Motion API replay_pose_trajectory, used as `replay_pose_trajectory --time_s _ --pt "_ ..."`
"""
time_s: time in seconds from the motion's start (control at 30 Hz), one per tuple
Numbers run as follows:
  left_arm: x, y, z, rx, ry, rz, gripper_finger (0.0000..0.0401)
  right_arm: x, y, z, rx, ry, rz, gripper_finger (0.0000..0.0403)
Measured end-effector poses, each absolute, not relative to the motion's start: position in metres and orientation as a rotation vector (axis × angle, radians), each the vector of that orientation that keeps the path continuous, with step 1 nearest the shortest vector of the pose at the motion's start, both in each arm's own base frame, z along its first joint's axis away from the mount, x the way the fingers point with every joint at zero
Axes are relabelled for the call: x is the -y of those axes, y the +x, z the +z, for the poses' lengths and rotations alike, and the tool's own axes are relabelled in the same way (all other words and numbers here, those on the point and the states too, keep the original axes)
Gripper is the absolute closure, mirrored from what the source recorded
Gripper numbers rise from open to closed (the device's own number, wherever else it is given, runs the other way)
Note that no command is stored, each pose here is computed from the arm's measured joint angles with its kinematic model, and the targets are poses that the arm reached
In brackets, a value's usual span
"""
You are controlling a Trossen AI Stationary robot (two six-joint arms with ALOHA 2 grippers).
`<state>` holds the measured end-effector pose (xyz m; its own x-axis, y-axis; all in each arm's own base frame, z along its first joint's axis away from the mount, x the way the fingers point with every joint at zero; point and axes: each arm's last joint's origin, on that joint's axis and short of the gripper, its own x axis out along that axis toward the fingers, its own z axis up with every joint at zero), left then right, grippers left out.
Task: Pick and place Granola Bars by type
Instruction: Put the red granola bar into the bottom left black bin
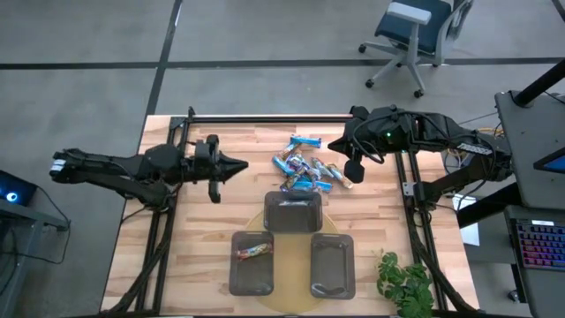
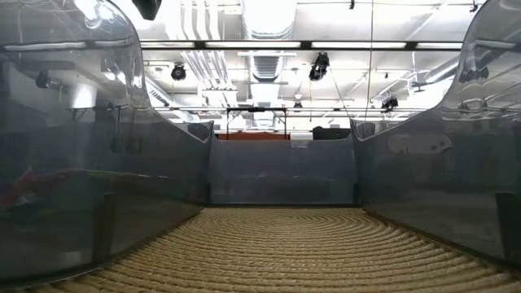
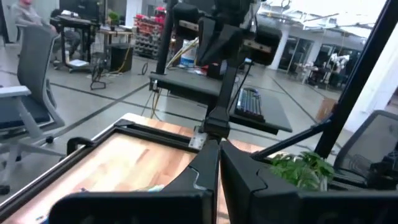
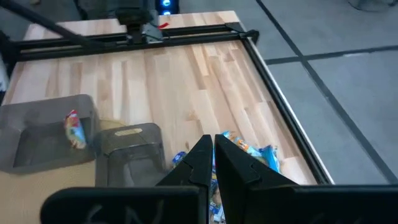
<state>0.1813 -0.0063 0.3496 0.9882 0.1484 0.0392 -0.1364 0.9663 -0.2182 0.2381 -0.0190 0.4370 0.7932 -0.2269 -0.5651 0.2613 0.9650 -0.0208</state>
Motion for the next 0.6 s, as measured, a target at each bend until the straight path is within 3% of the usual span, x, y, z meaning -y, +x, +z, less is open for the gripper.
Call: replay_pose_trajectory --time_s 0.43,0.6 --pt "-0.018 0.171 0.349 0.019 -0.219 0.207 0.0401 0.057 0.233 0.437 -0.569 0.168 -0.467 0.0394" --pt "-0.023 0.164 0.361 -0.095 -0.199 0.25 0.0401 0.072 0.237 0.432 -0.589 0.198 -0.495 0.0394"
